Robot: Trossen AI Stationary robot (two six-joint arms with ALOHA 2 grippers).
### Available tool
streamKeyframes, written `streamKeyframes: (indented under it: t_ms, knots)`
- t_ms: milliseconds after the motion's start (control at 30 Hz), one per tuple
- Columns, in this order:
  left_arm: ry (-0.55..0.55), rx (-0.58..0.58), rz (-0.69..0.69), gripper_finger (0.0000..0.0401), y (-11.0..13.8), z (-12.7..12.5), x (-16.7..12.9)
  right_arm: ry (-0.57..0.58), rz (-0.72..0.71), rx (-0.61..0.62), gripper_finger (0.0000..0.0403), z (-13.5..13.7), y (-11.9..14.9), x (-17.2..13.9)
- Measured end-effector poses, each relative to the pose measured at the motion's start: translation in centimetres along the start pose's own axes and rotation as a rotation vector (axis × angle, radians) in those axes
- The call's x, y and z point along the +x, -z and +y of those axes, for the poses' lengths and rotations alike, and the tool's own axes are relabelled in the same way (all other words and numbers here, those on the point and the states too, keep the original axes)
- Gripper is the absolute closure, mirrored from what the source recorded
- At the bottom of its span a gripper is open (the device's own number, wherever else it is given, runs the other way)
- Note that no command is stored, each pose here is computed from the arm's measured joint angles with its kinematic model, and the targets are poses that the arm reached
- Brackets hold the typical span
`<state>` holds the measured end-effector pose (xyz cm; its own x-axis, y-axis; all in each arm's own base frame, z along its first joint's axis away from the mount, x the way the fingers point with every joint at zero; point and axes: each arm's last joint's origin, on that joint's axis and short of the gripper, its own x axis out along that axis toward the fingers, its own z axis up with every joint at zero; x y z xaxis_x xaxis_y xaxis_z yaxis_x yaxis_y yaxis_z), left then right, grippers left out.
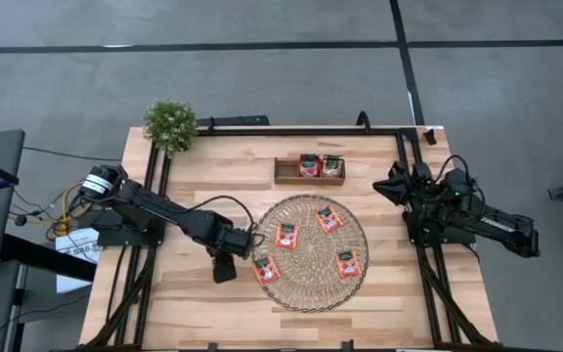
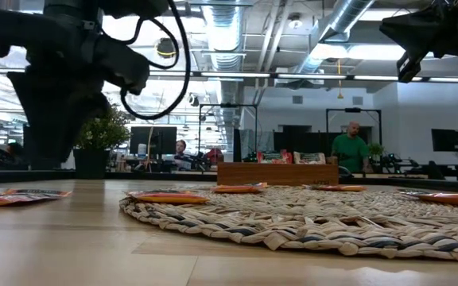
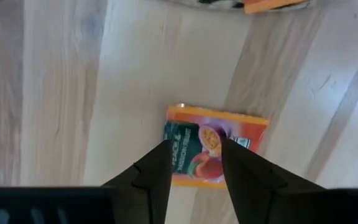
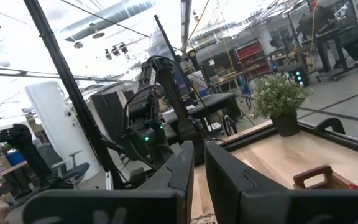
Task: Pick & Place Tea
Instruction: Put the orange tea bag into the left section of the wooden organizer
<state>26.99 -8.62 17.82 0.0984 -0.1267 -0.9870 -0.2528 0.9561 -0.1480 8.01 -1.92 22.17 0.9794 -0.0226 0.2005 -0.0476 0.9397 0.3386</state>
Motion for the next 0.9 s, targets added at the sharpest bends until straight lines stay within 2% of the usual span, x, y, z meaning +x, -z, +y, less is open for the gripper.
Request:
streamKeyframes:
  t_ms: [100, 333, 533, 633, 800, 900]
  knots:
    - [0.000, 0.025, 0.012, 0.0270, 0.2, 0.1, 0.5, 0.001, 0.000, 0.000, 0.0369, 0.0, 0.0, 0.0]
    - [-0.006, -0.005, 0.047, 0.0270, 1.4, 1.2, 2.4, 0.001, -0.004, -0.001, 0.0369, 0.0, 0.0, 0.0]
    - [0.073, -0.025, 0.024, 0.0276, 1.8, 1.8, 3.8, 0.001, -0.004, -0.001, 0.0369, 0.0, 0.0, 0.0]
    - [0.077, -0.041, 0.033, 0.0303, 1.9, 2.0, 3.9, 0.005, -0.006, 0.005, 0.0369, 0.0, 0.0, 0.0]
    - [0.071, -0.021, 0.025, 0.0384, 1.9, 2.1, 4.0, 0.028, -0.016, 0.006, 0.0369, -0.1, -0.1, 0.0]
    - [0.073, -0.028, 0.026, 0.0395, 1.8, 2.2, 4.0, 0.028, -0.016, 0.006, 0.0369, -0.1, -0.1, 0.0]
